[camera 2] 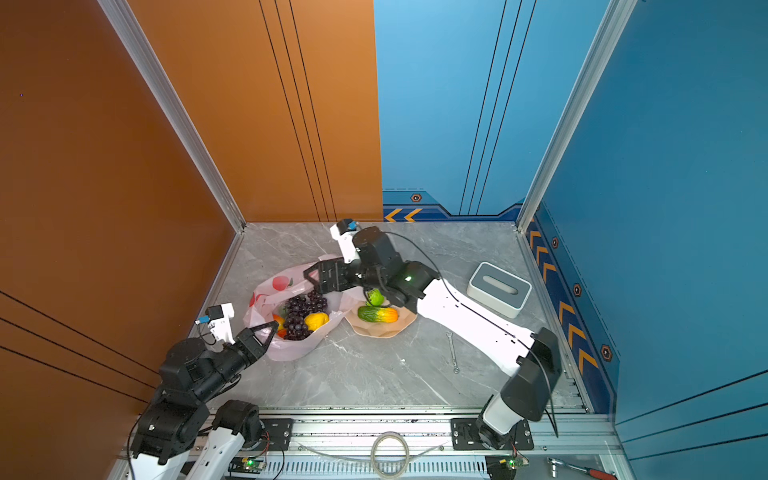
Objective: Place the fruits into the plastic bag
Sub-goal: 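Withdraw the right gripper from the bag back over the fruit bowl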
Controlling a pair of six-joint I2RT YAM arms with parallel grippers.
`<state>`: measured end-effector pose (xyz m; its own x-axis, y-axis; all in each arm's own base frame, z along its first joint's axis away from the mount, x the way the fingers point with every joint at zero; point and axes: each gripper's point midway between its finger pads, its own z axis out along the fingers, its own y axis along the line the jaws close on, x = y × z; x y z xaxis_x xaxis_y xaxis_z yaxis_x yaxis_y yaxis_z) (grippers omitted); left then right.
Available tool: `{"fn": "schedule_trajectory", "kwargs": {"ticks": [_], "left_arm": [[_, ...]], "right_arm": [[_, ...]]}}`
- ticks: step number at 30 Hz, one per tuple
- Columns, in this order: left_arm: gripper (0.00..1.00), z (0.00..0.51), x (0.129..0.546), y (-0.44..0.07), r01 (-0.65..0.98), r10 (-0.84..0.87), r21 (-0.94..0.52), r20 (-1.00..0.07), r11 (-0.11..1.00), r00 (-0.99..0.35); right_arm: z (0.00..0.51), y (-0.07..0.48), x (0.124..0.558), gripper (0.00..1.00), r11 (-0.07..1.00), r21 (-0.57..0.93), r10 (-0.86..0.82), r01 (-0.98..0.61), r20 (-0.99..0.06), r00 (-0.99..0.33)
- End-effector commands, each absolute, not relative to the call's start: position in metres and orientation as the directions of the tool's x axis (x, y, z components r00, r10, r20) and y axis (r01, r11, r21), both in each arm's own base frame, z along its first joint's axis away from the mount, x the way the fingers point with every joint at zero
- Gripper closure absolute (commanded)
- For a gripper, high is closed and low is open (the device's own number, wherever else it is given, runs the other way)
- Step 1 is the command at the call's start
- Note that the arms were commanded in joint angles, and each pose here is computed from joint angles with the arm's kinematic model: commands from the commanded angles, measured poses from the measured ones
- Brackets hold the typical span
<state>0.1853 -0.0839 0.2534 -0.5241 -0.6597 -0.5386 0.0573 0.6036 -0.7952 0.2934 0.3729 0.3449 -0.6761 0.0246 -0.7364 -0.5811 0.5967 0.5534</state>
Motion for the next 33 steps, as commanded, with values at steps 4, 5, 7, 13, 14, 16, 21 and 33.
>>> {"fn": "schedule_trajectory", "kwargs": {"ticks": [4,5,7,13,14,16,21,33], "left_arm": [[1.00,0.266,0.182,-0.084,0.105,-0.661,-0.795,-0.562,0.597,-0.498],[1.00,0.266,0.182,-0.084,0.104,-0.660,-0.795,-0.561,0.597,-0.499],[1.00,0.264,0.181,-0.083,0.101,-0.661,-0.795,-0.560,0.598,-0.500],[1.00,0.262,0.179,-0.083,0.096,-0.659,-0.795,-0.557,0.598,-0.505],[1.00,0.261,0.179,-0.084,0.095,-0.659,-0.795,-0.556,0.599,-0.507],[1.00,0.260,0.179,-0.084,0.093,-0.659,-0.795,-0.556,0.599,-0.507],[1.00,0.259,0.180,-0.083,0.088,-0.662,-0.795,-0.554,0.600,-0.505],[1.00,0.257,0.180,-0.081,0.075,-0.654,-0.784,-0.563,0.616,-0.505]], "right_arm": [[0.293,0.260,0.312,0.00,0.804,0.531,0.154,-0.267,-0.620,-0.769],[0.286,0.248,0.312,0.00,0.817,0.524,0.165,-0.240,-0.611,-0.774],[0.271,0.226,0.309,0.00,0.844,0.501,0.171,-0.191,-0.589,-0.789],[0.222,0.192,0.298,0.00,0.933,0.332,0.062,-0.139,-0.528,-0.847],[0.217,0.191,0.297,0.00,0.938,0.318,0.050,-0.137,-0.518,-0.854],[0.204,0.191,0.295,0.00,0.944,0.299,0.030,-0.137,-0.492,-0.870],[0.179,0.200,0.297,0.00,0.952,0.266,-0.022,-0.154,-0.441,-0.897],[0.136,0.240,0.312,0.00,0.953,0.192,-0.154,-0.234,-0.359,-0.921]]}}
